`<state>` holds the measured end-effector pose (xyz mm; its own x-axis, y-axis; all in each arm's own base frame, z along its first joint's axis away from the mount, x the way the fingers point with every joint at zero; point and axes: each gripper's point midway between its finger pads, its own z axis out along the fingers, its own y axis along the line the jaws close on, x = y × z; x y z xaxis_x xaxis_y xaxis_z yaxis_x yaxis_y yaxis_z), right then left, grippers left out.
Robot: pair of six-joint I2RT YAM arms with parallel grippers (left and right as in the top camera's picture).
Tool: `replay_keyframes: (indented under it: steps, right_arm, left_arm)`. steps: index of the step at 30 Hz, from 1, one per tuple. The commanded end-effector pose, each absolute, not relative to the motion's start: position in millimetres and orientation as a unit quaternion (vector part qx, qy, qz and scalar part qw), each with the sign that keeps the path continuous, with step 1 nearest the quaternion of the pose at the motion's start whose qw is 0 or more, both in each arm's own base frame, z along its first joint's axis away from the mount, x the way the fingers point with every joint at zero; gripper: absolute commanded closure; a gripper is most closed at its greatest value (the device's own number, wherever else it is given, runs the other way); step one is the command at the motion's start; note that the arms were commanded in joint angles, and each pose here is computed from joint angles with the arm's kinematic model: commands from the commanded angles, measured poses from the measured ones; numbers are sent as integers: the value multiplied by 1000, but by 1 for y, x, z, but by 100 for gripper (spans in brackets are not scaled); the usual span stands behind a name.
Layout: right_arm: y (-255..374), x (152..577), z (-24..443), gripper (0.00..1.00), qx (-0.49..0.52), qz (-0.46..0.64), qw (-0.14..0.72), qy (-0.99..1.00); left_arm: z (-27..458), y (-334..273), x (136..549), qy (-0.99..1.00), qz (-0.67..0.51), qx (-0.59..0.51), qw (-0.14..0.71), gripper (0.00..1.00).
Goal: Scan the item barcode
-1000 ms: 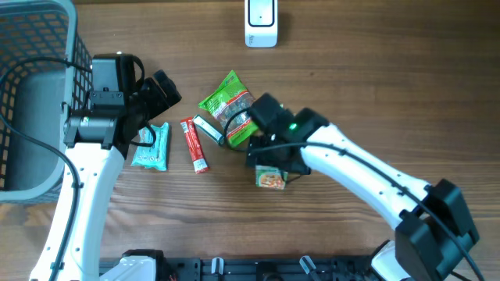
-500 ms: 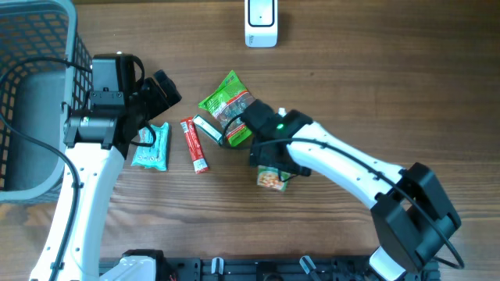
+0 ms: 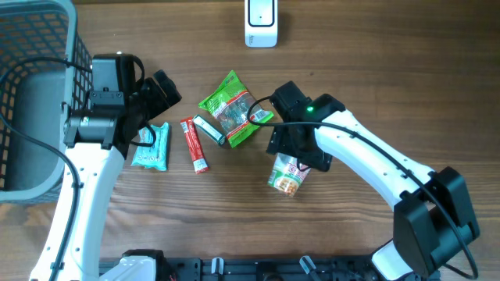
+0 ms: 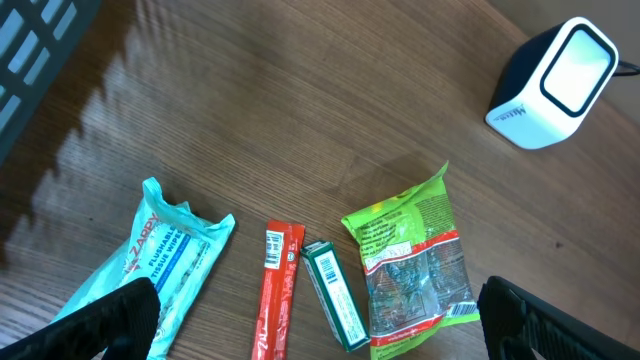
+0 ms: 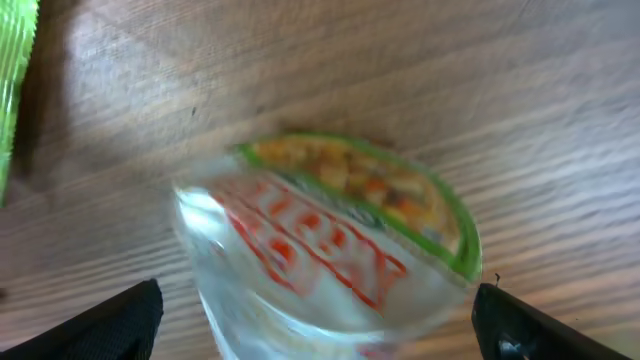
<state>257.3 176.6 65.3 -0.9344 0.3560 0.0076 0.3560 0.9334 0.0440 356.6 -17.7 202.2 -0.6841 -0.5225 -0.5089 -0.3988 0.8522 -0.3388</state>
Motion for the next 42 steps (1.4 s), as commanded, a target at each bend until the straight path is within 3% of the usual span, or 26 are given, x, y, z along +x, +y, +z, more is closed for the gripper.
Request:
replay_keyframes:
  steps: [1, 4, 8, 13, 18, 24, 35, 42]
  right_arm:
    - [183, 251, 73, 0, 284, 40, -20, 958]
    - [186, 246, 64, 0, 309, 41, -24, 950]
    - [207, 252, 48, 0, 240, 84, -2, 967]
    - [201, 248, 35, 0, 238, 65, 14, 969]
    - [201, 252, 35, 0, 226, 65, 25, 972]
    - [231, 258, 41, 0, 91, 137, 27, 986]
    - [230, 273, 52, 0, -9, 214, 23, 976]
    - [229, 279, 61, 0, -24, 217, 34, 975]
  left_arm:
    - [207, -18, 358, 908, -106, -257, 313, 0]
    - [207, -18, 358, 908, -106, -257, 313, 0]
    - [207, -18, 358, 908, -106, -257, 313, 0]
    - [207, -18, 358, 908, -106, -257, 313, 0]
    - [207, -18, 358, 908, -106, -257, 313, 0]
    - [207, -18, 358, 908, -106, -257, 313, 0]
    - [207, -18, 358, 908, -106, -257, 313, 0]
    - [207, -18, 358, 908, -106, -257, 313, 0]
